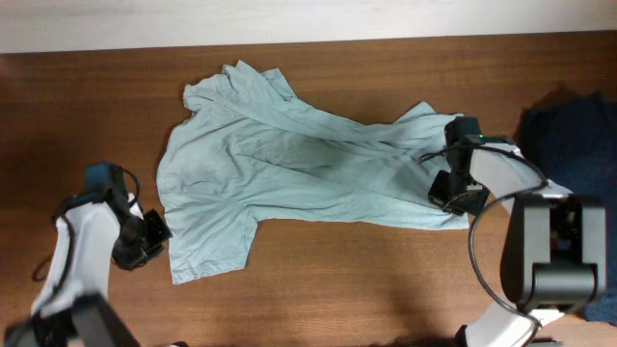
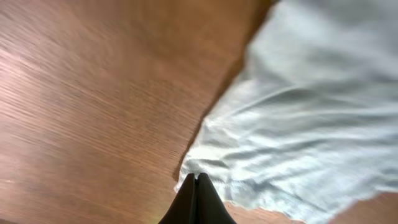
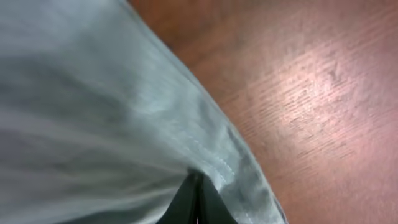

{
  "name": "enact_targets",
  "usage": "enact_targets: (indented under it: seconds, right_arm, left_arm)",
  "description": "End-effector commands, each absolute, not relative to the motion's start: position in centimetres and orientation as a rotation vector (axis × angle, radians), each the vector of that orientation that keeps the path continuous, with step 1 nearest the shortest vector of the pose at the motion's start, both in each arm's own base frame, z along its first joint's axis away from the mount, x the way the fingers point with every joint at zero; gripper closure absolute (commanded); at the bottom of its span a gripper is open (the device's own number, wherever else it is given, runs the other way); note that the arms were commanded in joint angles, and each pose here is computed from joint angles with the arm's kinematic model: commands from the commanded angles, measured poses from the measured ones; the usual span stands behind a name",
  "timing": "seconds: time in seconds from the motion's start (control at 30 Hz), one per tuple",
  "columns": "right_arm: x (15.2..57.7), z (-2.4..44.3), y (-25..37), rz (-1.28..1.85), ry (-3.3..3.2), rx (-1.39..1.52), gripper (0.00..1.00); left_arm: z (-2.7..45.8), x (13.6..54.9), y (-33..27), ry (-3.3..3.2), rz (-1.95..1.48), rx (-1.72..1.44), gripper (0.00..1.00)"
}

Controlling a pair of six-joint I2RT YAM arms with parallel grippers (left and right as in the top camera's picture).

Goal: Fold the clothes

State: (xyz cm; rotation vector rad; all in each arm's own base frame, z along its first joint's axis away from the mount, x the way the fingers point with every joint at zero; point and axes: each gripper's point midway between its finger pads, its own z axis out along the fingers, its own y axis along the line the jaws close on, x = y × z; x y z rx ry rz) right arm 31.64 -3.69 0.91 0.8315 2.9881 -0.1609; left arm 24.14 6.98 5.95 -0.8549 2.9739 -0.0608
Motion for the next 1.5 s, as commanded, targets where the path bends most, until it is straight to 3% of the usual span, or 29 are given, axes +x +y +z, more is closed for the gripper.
enact_targets:
  seconds: [0.0, 0.17, 0.67, 0.77, 0.87, 1.2, 1.47]
  right_arm:
    - [33.8, 5.5, -3.2, -0.044, 2.839, 0.751, 0.96]
    - [35.2, 8.0, -2.1, 0.088, 2.745, 0.714, 0.96]
    - [37.9, 4.0, 1.2, 0.343, 2.809, 0.494, 0.96]
    - [37.6, 3.1, 1.2, 0.341, 2.839, 0.501, 0.96]
    - [37.3, 2.4, 1.3, 0.340, 2.862, 0.510, 0.96]
    - [35.7, 1.0, 0.7, 0.276, 2.922, 0.545, 0.96]
    - [32.2, -1.3, -0.8, 0.119, 2.974, 0.788, 0.96]
  left_arm:
    - [9.3, 26.4, 6.6, 2.856, -0.040, -0.653, 0.94]
    - [9.6, 29.4, 4.0, 2.783, -0.126, -0.508, 0.88]
    - [2.3, 35.6, -0.4, 2.806, -0.149, -0.174, 0.88]
    - [1.0, 35.2, -0.5, 2.843, -0.149, -0.178, 0.89]
    - [-0.2, 34.5, -0.6, 2.890, -0.163, -0.204, 1.00]
    - [-2.3, 31.5, 0.5, 3.016, -0.215, -0.468, 1.00]
    - [-2.4, 27.8, 2.5, 3.108, -0.211, -0.751, 0.99]
